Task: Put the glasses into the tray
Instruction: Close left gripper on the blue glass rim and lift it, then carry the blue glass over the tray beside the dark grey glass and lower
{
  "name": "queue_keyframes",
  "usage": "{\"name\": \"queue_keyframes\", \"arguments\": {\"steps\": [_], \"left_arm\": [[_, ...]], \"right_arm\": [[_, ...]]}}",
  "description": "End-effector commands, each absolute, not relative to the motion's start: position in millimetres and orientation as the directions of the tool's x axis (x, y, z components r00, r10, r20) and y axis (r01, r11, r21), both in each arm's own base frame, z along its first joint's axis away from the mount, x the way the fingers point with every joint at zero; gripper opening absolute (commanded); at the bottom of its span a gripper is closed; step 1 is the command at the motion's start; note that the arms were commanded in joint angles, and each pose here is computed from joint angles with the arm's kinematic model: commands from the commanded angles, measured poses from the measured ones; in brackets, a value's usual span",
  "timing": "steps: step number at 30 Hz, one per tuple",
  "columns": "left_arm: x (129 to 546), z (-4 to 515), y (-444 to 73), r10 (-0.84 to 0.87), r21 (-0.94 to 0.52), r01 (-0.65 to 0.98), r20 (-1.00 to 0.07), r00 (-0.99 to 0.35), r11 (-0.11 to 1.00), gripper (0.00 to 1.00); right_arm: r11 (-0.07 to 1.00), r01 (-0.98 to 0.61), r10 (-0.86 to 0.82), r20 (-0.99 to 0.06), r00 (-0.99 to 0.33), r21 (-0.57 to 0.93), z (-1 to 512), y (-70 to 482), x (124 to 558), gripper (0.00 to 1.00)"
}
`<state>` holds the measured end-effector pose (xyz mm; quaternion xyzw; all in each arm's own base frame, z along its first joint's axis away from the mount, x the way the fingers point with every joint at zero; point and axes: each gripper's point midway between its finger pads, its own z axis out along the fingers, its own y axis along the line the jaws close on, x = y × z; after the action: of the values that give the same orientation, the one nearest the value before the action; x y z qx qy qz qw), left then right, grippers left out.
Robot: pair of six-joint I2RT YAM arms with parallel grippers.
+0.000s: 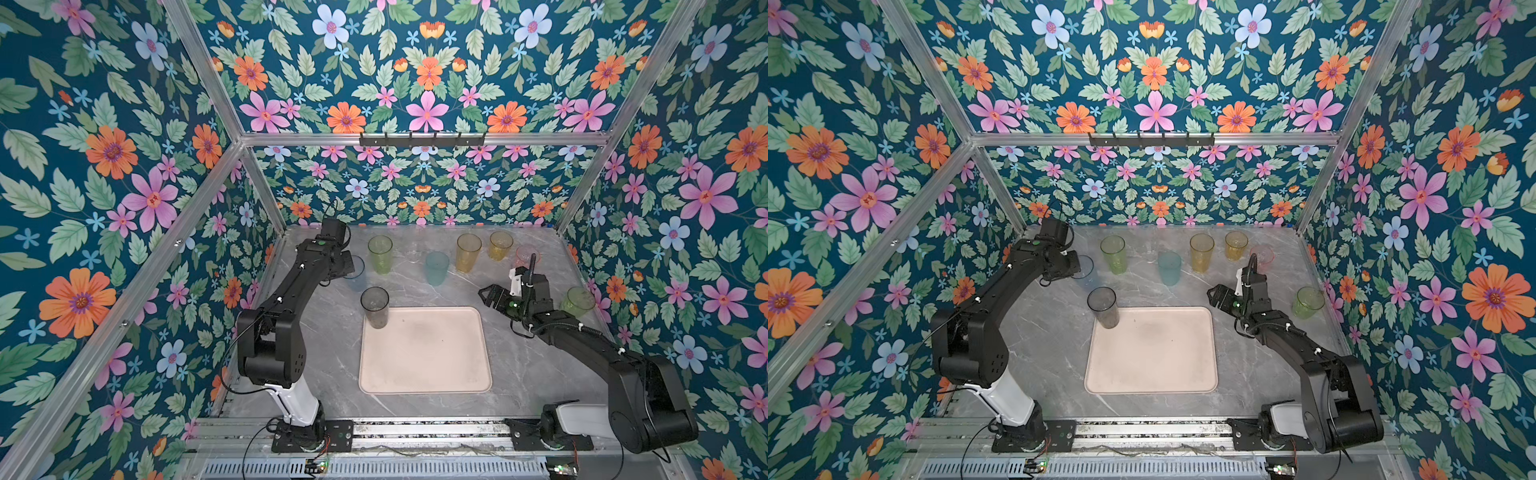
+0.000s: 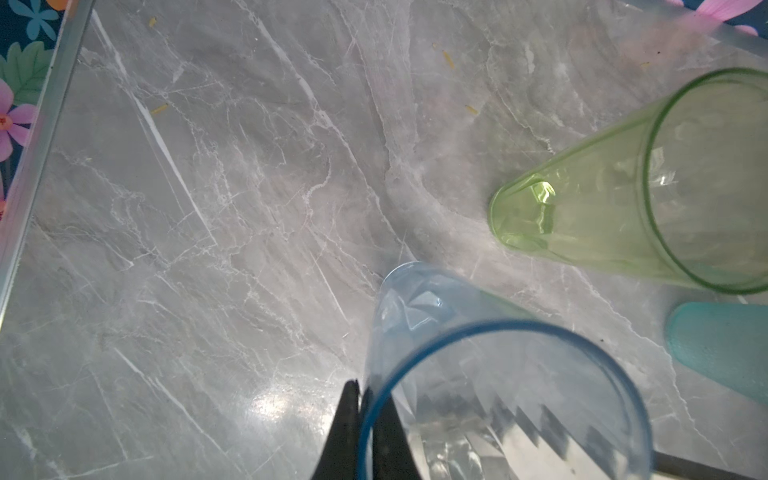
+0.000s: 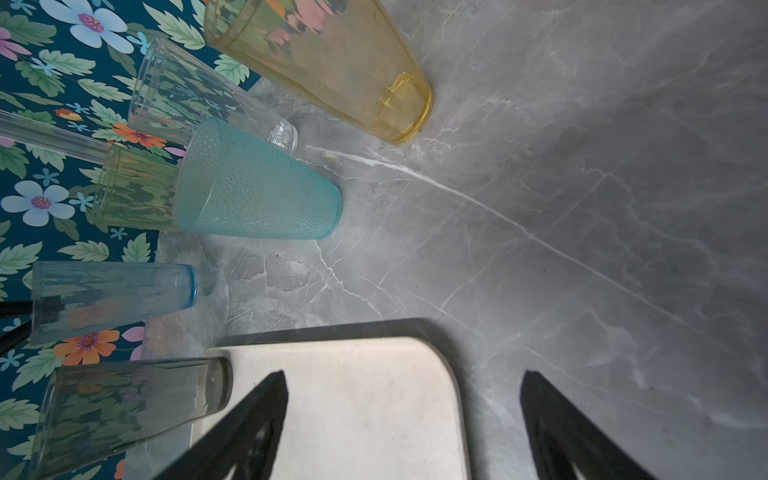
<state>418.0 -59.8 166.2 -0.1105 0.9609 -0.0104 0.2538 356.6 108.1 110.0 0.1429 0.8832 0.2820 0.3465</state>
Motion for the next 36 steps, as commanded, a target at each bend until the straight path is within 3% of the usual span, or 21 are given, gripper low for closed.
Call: {"name": "queue_keyframes", "arguments": {"steps": [1,22,36], "left_arm": [[402,176,-50,-0.196,-0.030,-0.208,-0.485,-0.852,0.978,0.01],[308,202,-22,-0.147,0.072,-0.197,-0.430,-0.891,0.978,0.01],[266,201,-44,-0.087,0.007,-0.097,-0.388,-0.917,0.995,0.00]], "right_arm": [[0.807,0.055,0.441,-0.539,-0.717,0.588,110,107,358,0.89],[0.807,0.060,0.444,-0.538,-0.716,0.587,106,107,361,0.89],[0.798,0.060,0.451,-0.528,-0.719,0.600,104,109,362,0.89]]}}
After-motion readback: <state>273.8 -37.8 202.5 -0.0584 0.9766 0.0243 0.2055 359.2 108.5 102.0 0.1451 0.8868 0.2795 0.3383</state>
